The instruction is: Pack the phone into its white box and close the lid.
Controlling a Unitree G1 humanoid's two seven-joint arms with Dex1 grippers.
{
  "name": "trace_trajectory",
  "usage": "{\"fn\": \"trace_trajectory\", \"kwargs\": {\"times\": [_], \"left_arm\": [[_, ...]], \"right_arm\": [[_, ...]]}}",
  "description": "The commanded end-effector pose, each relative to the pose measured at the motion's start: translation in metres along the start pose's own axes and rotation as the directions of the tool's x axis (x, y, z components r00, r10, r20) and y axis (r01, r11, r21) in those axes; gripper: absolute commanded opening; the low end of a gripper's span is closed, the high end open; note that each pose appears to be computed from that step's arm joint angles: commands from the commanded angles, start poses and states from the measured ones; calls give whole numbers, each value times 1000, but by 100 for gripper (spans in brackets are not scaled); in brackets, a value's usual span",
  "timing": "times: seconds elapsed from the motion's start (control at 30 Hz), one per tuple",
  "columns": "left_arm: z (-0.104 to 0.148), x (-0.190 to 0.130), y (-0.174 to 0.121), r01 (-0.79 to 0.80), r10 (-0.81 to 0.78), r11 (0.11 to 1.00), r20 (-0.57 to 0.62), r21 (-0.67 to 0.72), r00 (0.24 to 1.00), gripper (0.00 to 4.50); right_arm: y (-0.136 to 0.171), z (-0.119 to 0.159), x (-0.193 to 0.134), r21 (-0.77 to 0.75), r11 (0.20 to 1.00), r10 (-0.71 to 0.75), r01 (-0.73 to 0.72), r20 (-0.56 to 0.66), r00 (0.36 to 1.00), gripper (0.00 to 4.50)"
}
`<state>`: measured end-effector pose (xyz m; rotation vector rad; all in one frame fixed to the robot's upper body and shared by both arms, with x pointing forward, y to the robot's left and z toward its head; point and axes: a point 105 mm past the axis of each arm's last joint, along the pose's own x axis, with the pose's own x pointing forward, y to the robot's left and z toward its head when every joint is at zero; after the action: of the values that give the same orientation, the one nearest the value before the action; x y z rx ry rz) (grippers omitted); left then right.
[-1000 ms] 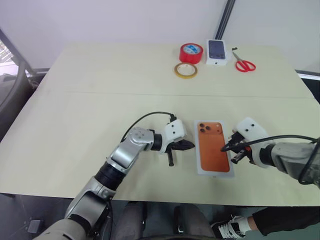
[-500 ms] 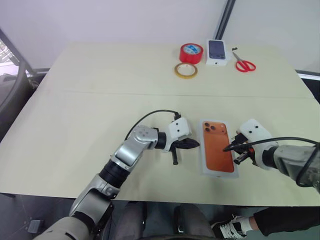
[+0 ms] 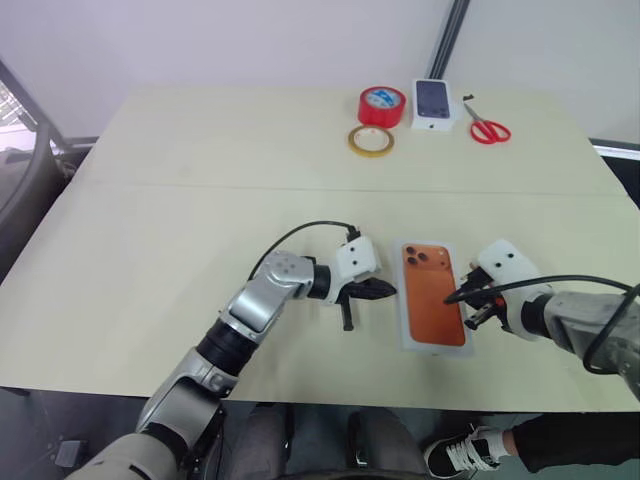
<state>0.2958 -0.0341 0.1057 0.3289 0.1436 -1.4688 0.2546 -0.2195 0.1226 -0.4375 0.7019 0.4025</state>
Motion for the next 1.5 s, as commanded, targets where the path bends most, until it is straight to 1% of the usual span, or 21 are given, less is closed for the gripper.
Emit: {"fn": "trace_trajectory", "kwargs": {"times": [0.03, 0.17, 0.27, 0.33, 0.43, 0.5, 0.57, 0.67, 0.73, 0.8, 0.87, 0.9, 0.97, 1.03, 1.1, 1.17, 1.23, 1.3, 1.4, 1.5], "left_arm": [[11, -1, 6, -19, 18, 1000, 34, 18, 999, 0], [17, -8, 16, -53, 52, 999, 53, 8, 997, 0], [30, -13, 26, -83, 84, 996, 100, -13, 991, 0], [39, -12, 31, -93, 95, 995, 127, -24, 987, 0], [45, 2, 31, -83, 81, 997, 120, 9, 989, 0], [41, 13, 30, -77, 74, 996, 79, 40, 994, 0], [28, 25, 30, -71, 71, 995, 5, 75, 997, 0], [9, 33, 28, -50, 60, 992, -83, 117, 995, 0], [2, 32, 29, -50, 61, 992, -99, 115, 993, 0], [5, 23, 35, -80, 86, 992, -60, 94, 995, 0], [17, 7, 45, -132, 131, 990, 17, 45, 991, 0], [25, -6, 53, -169, 168, 986, 72, 10, 983, 0], [35, -42, 67, -258, 260, 966, 142, -36, 955, 0], [33, -83, 79, -360, 363, 932, 154, -52, 919, 0], [23, -125, 87, -459, 466, 885, 135, -77, 875, 0], [9, -168, 87, -553, 560, 828, 96, -92, 823, 0], [-9, -202, 81, -633, 639, 768, 40, -103, 768, 0], [-25, -229, 70, -687, 691, 717, -7, -114, 722, 0], [-45, -255, 53, -749, 749, 648, -60, -141, 659, 0], [-57, -265, 40, -781, 779, 602, -93, -169, 621, 0]], "right_arm": [[2, 4, -6, -41, 999, -2, 3, 19, 1000, 3], [-18, 0, -18, -58, 996, -71, 70, -2, 997, 3], [-29, 0, -33, -90, 992, -89, 89, 0, 996, 3], [-26, 4, -41, -108, 993, -55, 58, 29, 998, 3], [-3, 9, -48, -116, 991, 81, -70, 87, 993, 3], [14, 7, -47, -123, 982, 155, -143, 94, 983, 3], [32, -1, -40, -116, 972, 213, -203, 73, 974, 3], [44, -16, -26, -71, 975, 214, -211, 26, 977, 3], [45, -20, -19, -60, 980, 192, -191, 9, 981, 3], [41, -15, -19, -76, 985, 159, -156, 34, 987, 3], [35, -1, -22, -84, 989, 128, -120, 98, 987, 3], [28, 8, -26, -78, 993, 102, -92, 143, 984, 3], [13, 23, -34, -86, 996, 43, -23, 248, 968, 3], [1, 30, -39, -92, 995, 4, 25, 310, 951, 3], [-10, 31, -41, -84, 996, -10, 41, 337, 941, 3], [-22, 30, -41, -53, 997, -24, 46, 365, 931, 3], [-37, 28, -41, -8, 999, -39, 46, 402, 915, 3], [-48, 26, -40, 33, 999, -48, 38, 428, 902, 3], [-59, 22, -35, 78, 996, -69, 38, 446, 892, 3], [-59, 21, -31, 82, 996, -59, 25, 454, 889, 3]]}}
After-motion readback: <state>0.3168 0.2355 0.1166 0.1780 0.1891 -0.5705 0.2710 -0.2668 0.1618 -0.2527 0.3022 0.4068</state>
